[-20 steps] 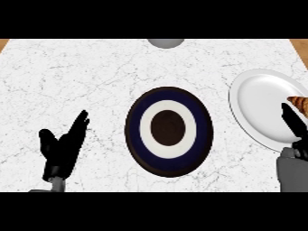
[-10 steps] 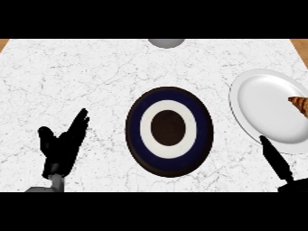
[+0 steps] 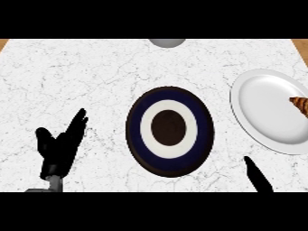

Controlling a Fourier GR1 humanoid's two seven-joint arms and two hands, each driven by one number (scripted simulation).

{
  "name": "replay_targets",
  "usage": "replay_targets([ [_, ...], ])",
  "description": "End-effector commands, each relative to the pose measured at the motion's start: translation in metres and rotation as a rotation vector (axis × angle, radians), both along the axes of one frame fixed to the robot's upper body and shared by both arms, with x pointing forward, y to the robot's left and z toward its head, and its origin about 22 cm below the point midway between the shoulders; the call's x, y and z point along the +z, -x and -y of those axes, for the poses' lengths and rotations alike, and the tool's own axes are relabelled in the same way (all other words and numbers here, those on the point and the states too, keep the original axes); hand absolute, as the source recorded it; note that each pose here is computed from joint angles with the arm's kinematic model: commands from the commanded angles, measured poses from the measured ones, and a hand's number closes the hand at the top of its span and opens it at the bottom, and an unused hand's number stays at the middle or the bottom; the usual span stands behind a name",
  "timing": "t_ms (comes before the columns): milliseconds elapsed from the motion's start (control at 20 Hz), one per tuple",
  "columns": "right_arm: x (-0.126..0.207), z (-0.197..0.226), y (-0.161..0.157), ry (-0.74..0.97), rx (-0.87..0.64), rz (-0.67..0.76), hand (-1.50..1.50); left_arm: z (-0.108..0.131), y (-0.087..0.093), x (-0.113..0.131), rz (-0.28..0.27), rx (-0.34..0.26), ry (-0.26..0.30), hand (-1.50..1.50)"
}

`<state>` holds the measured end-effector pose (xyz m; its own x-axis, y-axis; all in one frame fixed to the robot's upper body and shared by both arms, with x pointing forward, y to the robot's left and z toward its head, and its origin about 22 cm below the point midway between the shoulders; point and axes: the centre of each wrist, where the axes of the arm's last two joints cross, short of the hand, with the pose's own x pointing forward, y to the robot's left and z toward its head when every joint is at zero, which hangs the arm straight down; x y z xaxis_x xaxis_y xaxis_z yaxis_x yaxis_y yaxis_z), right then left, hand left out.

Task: Pick the croissant from the plate and place it in the plate

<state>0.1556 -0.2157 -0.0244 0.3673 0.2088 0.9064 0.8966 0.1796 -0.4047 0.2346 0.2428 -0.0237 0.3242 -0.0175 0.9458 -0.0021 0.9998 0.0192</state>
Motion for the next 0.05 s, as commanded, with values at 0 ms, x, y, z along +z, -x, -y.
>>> replay_targets([
  [0,-0.0141,-0.0214,0.0125,-0.036,-0.029,0.042,-1.5,-0.0048,0.0071,-0.0112,-0.049,-0.002,0.014,0.0],
])
